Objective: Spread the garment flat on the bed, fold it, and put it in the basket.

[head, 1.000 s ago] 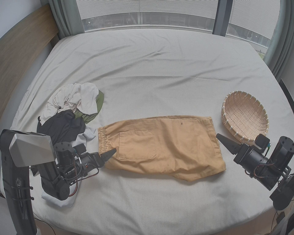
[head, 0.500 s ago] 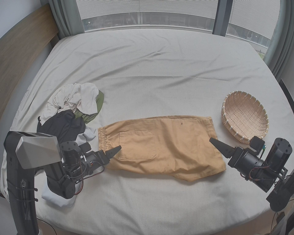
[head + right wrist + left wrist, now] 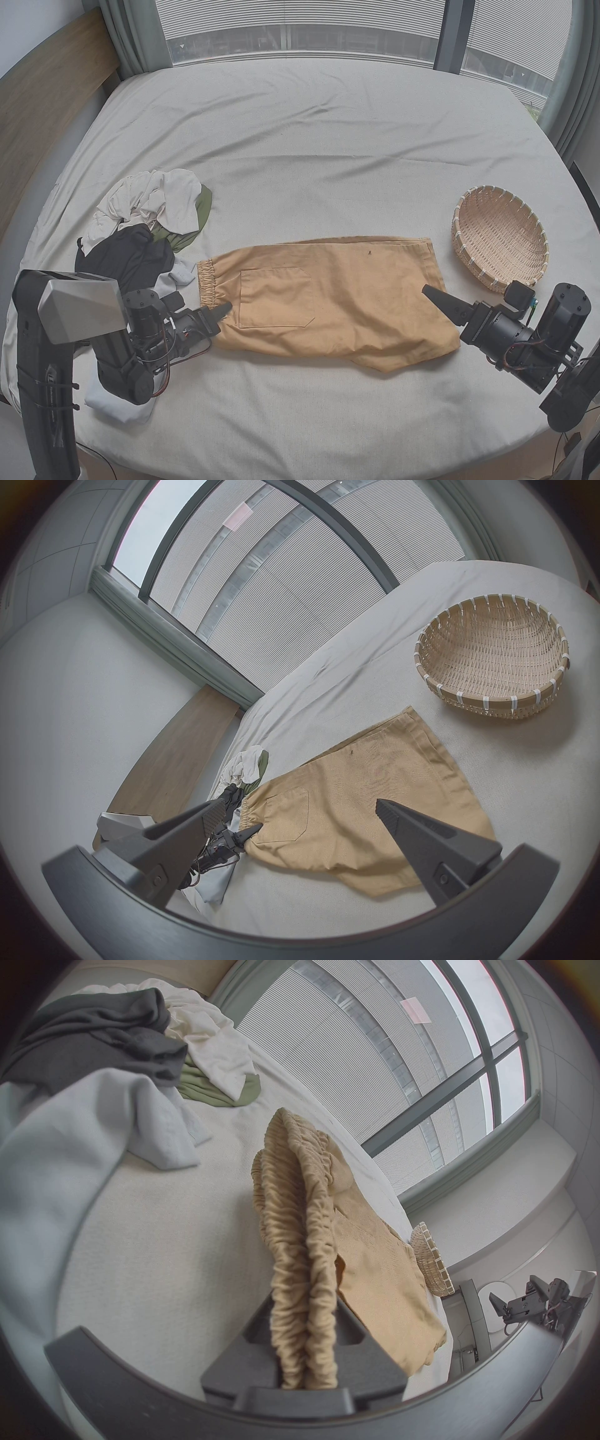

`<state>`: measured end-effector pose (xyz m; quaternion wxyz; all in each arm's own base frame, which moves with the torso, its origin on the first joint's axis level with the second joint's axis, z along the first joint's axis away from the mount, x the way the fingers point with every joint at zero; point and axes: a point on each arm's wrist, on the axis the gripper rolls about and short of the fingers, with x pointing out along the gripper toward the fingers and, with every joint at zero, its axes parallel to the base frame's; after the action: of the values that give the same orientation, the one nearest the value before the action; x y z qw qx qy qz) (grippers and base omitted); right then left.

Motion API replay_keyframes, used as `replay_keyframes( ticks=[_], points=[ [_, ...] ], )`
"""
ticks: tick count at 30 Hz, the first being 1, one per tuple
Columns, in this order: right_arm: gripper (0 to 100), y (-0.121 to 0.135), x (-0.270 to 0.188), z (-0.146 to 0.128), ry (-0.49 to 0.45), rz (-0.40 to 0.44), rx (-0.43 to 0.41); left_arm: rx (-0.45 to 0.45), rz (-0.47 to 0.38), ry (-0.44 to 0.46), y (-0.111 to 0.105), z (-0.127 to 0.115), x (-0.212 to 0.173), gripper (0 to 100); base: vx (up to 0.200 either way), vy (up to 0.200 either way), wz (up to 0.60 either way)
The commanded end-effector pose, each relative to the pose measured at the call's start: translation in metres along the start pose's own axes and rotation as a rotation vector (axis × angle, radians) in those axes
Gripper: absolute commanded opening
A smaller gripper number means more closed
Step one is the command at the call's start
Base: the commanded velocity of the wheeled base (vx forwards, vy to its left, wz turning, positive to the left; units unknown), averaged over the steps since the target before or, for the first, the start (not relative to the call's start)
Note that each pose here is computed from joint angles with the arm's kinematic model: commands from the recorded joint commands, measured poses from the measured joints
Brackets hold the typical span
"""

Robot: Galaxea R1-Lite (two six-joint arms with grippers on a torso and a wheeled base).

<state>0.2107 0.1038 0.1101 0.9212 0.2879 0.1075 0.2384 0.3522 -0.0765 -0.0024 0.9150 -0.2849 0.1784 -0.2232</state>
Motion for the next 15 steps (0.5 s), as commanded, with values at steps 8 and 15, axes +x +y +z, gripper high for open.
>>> replay_keyframes(
  ticks=[8, 15],
  points=[
    [100, -0.007, 0.018, -0.006, 0.019, -0.015, 0.003, -0.013, 0.085, -0.065, -0.001, 0.038, -0.07, 0, 0.0, 0.0, 0.0],
    [100, -0.007, 0.022, -0.006, 0.017, -0.012, 0.004, -0.024, 0.133, -0.06, 0.011, 0.037, -0.09, 0, 0.0, 0.0, 0.0]
  ],
)
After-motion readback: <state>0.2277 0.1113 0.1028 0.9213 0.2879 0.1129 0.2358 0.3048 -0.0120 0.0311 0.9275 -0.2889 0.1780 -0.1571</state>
